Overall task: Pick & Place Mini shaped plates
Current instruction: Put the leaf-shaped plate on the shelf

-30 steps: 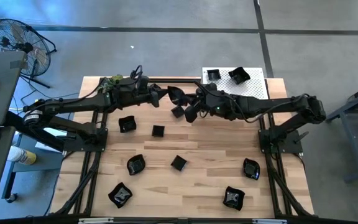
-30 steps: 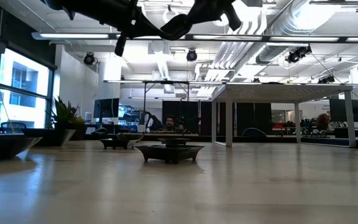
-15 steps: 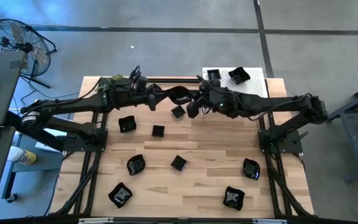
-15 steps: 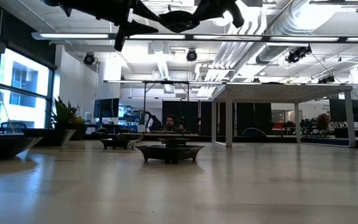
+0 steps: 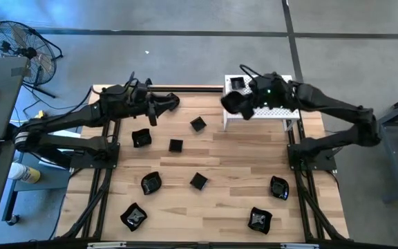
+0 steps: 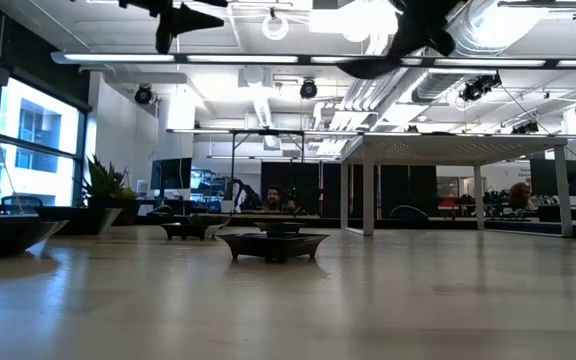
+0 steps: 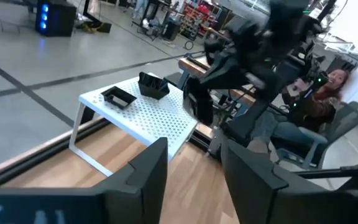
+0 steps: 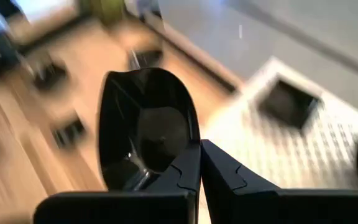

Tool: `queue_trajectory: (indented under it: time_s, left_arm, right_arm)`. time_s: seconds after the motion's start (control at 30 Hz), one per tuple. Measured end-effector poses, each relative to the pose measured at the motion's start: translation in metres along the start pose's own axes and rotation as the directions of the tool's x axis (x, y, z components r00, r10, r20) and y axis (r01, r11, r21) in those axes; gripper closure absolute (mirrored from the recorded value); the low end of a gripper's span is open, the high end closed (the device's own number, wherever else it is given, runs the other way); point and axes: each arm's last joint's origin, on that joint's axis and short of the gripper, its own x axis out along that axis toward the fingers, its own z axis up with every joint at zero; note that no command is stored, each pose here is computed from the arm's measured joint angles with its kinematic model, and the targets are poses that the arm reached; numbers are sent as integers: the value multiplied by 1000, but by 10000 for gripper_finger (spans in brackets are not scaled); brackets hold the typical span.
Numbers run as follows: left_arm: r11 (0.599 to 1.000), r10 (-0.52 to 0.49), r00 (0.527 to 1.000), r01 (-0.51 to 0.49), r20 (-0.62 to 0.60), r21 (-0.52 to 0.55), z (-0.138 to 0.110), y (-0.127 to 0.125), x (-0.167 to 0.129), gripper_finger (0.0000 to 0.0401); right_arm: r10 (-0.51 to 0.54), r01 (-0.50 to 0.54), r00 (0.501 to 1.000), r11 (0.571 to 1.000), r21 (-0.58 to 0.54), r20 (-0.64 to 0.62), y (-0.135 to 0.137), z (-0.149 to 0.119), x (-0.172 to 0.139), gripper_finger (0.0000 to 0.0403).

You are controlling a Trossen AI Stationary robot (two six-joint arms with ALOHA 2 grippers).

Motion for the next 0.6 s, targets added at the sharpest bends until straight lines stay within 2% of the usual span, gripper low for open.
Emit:
queue_trajectory:
  time_s: [0.17,0.27,0.4,0.6]
  left_arm:
    - [1000,-8,1000,8,-9,10,0,0,-1,292]
    - [1000,-12,1000,12,-10,10,0,0,-1,311]
    - [1000,-30,999,30,-20,10,-1,-1,-1,333]
    - [1000,-29,999,30,-21,10,-1,-1,-1,354]
  right_arm:
    - [-39,23,978,996,-81,-206,-37,-9,4,394]
    - [-64,38,967,993,-107,-248,-55,-10,4,397]
    - [-90,69,958,994,-84,-274,-78,-11,4,400]
    - [-26,23,944,1000,-14,-330,-102,-31,22,395]
